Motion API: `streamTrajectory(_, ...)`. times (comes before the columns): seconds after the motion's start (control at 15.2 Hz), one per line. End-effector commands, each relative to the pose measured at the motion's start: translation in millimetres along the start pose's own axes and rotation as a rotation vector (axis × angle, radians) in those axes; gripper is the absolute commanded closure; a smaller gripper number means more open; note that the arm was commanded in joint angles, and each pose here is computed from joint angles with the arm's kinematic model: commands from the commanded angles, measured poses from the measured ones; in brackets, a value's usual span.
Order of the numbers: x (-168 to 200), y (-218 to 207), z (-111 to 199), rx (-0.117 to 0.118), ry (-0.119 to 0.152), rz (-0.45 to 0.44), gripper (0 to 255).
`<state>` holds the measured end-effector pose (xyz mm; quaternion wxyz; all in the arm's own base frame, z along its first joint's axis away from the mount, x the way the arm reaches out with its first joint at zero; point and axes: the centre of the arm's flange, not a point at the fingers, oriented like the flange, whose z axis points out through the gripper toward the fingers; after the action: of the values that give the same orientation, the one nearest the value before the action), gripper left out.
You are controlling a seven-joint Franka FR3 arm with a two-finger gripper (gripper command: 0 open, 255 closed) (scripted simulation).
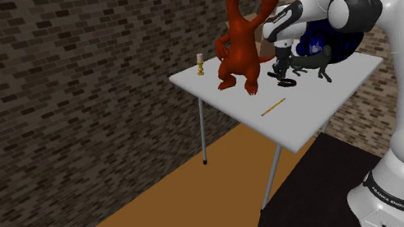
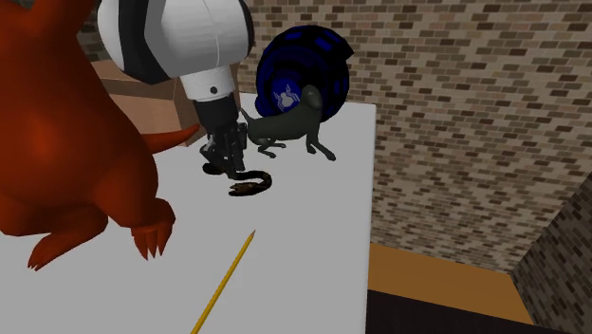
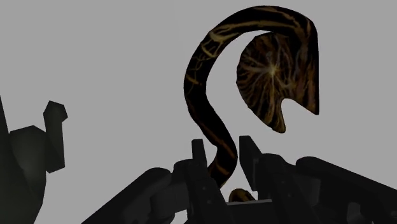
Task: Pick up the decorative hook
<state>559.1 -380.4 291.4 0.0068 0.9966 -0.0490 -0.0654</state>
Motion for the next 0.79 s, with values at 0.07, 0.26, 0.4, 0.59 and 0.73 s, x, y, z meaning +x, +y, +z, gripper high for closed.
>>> streamTrajectory(0.07,0,-3,-6,0.004,-0.009,-0.005,255)
streamTrajectory(0.26,-2,-3,-22,0.004,-0.009,-0.005,255)
streamTrajectory(0.4,-4,-3,-32,0.004,-0.009,-0.005,255)
streamTrajectory(0.59,-6,-2,-48,0.004,-0.009,-0.005,255)
streamTrajectory(0.73,-7,-2,-58,0.004,-0.009,-0.005,255)
